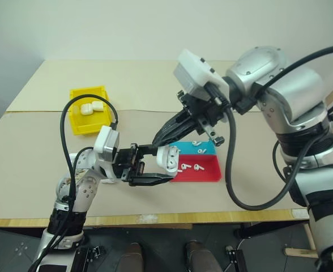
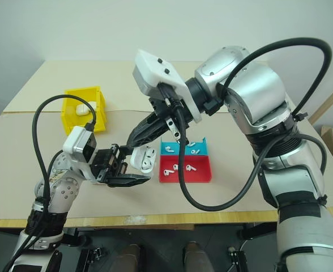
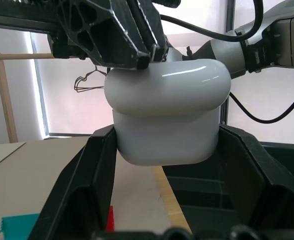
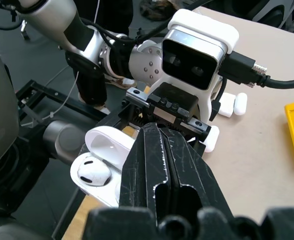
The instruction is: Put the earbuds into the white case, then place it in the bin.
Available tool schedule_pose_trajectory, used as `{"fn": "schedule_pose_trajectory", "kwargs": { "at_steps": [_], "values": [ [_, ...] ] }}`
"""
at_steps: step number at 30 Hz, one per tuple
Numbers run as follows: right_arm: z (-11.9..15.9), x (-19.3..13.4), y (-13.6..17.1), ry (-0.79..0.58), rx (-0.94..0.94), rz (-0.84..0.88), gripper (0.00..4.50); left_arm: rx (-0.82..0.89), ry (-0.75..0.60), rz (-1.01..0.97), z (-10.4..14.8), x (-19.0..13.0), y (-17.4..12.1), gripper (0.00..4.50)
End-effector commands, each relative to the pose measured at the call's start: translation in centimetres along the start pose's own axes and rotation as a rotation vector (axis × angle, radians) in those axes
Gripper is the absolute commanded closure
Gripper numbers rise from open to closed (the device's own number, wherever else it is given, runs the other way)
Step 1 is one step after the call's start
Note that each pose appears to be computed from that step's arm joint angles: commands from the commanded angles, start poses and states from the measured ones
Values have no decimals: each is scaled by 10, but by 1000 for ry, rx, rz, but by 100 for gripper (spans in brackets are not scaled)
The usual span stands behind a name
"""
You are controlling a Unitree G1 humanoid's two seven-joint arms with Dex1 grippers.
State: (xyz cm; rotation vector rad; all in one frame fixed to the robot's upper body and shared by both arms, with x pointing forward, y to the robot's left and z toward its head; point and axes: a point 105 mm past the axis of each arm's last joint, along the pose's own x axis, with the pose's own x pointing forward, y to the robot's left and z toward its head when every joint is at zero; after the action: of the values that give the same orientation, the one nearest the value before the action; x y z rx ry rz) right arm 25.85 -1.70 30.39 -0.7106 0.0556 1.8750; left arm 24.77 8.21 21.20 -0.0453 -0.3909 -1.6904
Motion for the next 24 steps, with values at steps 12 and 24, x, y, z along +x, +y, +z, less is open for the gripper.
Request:
{"fn": "schedule_pose_trajectory", "kwargs": {
  "at_steps": [12, 24],
  "values": [
    [-9, -20, 13, 67, -45, 4, 448, 51, -42, -12, 10, 2, -2, 173],
    [10, -51, 5, -96, -15, -128, 448, 41, -41, -3, 8, 0, -3, 173]
  ]
}}
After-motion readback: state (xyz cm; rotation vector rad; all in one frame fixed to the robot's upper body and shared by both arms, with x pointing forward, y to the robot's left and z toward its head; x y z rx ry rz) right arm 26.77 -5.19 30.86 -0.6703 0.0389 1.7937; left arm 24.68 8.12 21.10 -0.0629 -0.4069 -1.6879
